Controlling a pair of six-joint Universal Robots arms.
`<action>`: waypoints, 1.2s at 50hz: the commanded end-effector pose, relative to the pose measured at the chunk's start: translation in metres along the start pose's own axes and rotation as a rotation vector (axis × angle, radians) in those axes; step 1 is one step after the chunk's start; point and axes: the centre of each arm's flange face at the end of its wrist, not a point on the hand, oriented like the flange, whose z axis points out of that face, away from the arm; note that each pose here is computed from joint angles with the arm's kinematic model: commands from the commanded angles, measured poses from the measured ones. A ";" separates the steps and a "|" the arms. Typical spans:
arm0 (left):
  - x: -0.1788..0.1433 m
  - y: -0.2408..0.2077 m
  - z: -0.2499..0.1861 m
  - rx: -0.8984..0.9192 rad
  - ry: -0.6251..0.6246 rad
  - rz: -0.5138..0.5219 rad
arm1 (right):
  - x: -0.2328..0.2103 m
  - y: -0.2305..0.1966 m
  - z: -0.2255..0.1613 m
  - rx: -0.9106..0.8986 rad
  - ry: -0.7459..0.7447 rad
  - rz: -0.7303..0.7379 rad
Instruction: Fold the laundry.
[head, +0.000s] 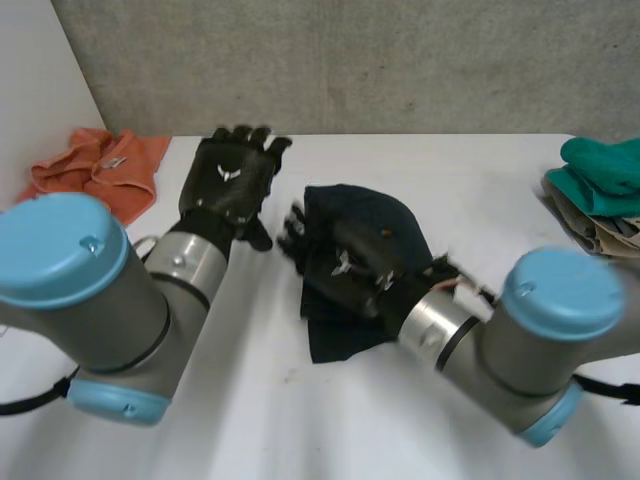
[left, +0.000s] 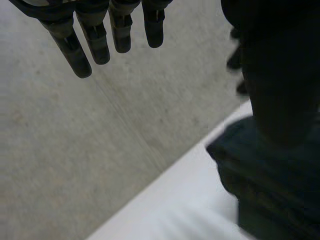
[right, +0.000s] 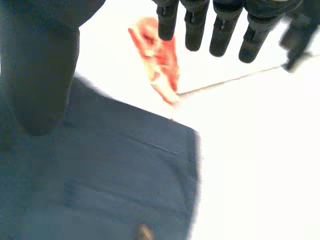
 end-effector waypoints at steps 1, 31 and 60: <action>0.009 -0.016 0.029 0.077 0.006 -0.007 | 0.081 0.013 -0.018 -0.042 0.244 0.485; 0.083 0.059 0.061 -0.324 0.154 0.026 | 0.079 0.126 0.005 -0.504 0.105 0.970; 0.066 0.028 0.050 -0.335 0.139 0.109 | 0.090 0.089 0.004 -0.515 0.146 0.628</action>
